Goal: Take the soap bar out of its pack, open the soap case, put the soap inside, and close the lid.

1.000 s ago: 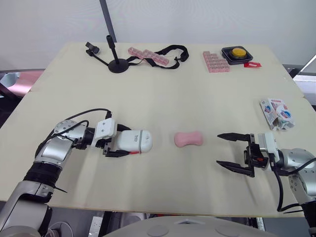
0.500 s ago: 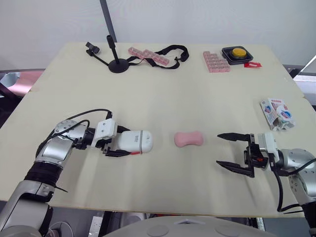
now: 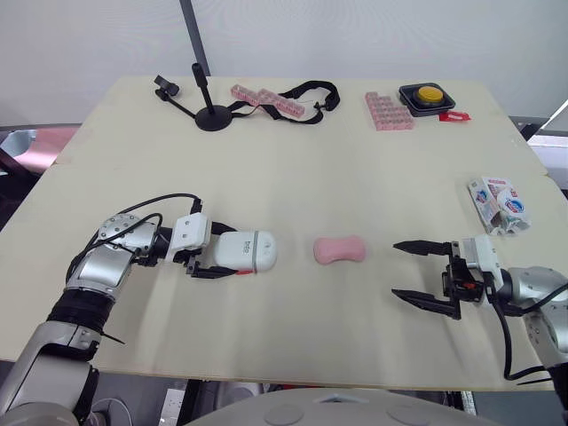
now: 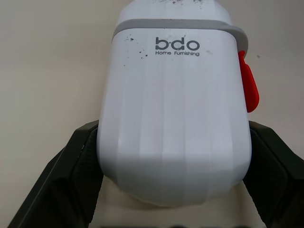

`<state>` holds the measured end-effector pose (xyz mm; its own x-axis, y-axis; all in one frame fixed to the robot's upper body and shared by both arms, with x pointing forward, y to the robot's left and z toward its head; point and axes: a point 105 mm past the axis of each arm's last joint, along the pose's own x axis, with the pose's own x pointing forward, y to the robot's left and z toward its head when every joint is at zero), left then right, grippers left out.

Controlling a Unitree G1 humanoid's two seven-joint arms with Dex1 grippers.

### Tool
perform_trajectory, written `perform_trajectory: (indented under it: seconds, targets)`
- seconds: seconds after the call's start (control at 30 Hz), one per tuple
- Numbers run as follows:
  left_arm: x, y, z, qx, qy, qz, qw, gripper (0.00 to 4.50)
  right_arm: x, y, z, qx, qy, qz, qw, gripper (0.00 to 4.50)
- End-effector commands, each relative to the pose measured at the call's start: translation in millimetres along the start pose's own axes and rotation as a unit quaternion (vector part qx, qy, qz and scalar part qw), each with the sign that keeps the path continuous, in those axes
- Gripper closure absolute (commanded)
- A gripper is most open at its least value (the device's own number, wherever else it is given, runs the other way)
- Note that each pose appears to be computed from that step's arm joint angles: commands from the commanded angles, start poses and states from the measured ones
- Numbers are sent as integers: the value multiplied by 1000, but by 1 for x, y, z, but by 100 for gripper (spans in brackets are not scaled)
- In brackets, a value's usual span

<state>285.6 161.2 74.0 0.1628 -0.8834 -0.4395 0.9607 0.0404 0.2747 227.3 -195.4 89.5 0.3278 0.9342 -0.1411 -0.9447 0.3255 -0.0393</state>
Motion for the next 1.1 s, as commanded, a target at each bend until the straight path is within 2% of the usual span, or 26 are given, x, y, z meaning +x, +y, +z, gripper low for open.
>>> perform_trajectory:
  seconds: [0.03,0.1,0.2,0.33,0.47,0.7,1.1]
  targets:
    - [-7,10,29,52,-48,41,997,101,3,-6,29,72,-13,-7,997,0]
    - [-5,11,47,74,-76,58,993,101,11,-1,47,131,-8,13,991,0]
    - [2,10,69,101,-109,79,986,101,28,13,72,170,-10,54,984,0]
    - [18,3,95,146,-145,92,974,101,59,15,84,254,3,41,966,0]
    - [38,-5,110,180,-161,94,966,101,82,11,97,305,-9,38,952,0]
    - [47,-5,113,189,-165,103,962,101,97,18,108,353,-6,46,935,0]
    - [50,-2,116,188,-169,107,962,101,99,23,106,398,4,38,917,0]
